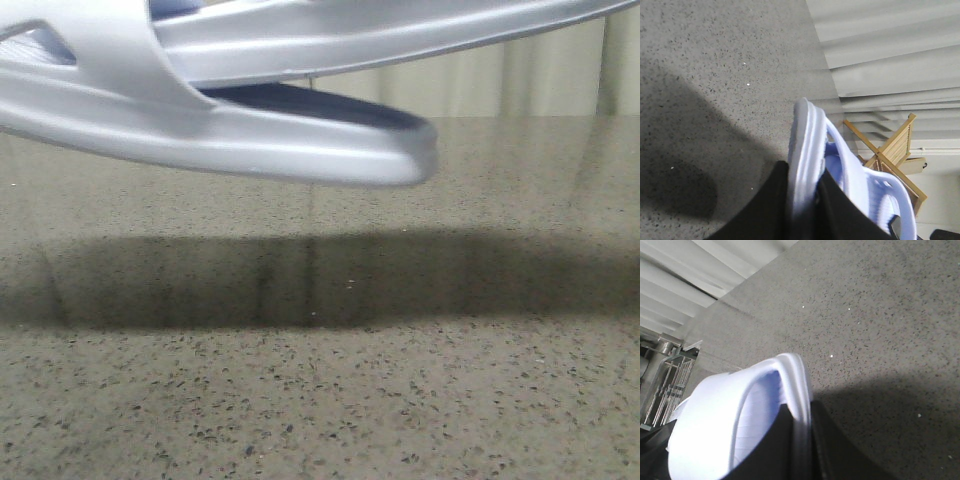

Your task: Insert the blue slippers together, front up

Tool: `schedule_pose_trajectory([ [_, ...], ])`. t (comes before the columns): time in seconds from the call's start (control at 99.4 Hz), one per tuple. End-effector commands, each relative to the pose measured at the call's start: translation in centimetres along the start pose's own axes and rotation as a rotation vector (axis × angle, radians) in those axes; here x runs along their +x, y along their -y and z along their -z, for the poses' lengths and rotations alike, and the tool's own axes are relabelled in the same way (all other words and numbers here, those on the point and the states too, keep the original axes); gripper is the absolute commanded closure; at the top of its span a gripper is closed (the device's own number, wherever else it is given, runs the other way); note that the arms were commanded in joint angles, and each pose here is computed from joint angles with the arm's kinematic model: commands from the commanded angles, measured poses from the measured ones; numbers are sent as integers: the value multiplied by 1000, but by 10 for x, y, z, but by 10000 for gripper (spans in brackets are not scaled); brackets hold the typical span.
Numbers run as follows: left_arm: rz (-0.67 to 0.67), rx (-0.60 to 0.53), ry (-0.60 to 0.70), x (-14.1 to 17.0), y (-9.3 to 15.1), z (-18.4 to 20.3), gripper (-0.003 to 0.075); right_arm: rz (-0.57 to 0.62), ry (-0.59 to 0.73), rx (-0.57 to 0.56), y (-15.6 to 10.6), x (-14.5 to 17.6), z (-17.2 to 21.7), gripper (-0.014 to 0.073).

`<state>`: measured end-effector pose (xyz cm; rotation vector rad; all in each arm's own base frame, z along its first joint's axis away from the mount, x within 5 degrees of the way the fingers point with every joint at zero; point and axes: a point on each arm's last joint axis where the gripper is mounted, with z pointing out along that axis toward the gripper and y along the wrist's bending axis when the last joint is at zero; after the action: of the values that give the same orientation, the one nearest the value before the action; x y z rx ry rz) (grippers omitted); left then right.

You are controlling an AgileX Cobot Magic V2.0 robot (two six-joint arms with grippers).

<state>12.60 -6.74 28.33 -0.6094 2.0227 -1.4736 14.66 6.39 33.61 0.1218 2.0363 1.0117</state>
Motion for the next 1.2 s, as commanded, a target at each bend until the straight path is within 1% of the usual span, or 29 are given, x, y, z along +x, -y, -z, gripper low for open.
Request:
schedule_pose_trajectory([
  [0.0,41,129,-44,2,21,3,704,6,7,-88,-12,-8,-1,702],
  [0.221,79,208,-76,4,28,4,704,22,-9,-138,-11,-11,-11,702],
  [0.523,124,314,-109,6,38,7,704,61,-6,-221,-17,-11,-12,702],
  [0.714,133,337,-131,8,40,8,704,81,-18,-252,-20,-10,-11,702],
  [0.845,127,380,-172,12,44,9,704,90,-35,-272,-22,-8,-11,702],
  [1.086,125,398,-249,22,47,8,704,121,-69,-345,-28,-5,-9,702],
  [1.187,129,410,-271,24,48,9,704,127,-77,-357,-29,-4,-8,702],
])
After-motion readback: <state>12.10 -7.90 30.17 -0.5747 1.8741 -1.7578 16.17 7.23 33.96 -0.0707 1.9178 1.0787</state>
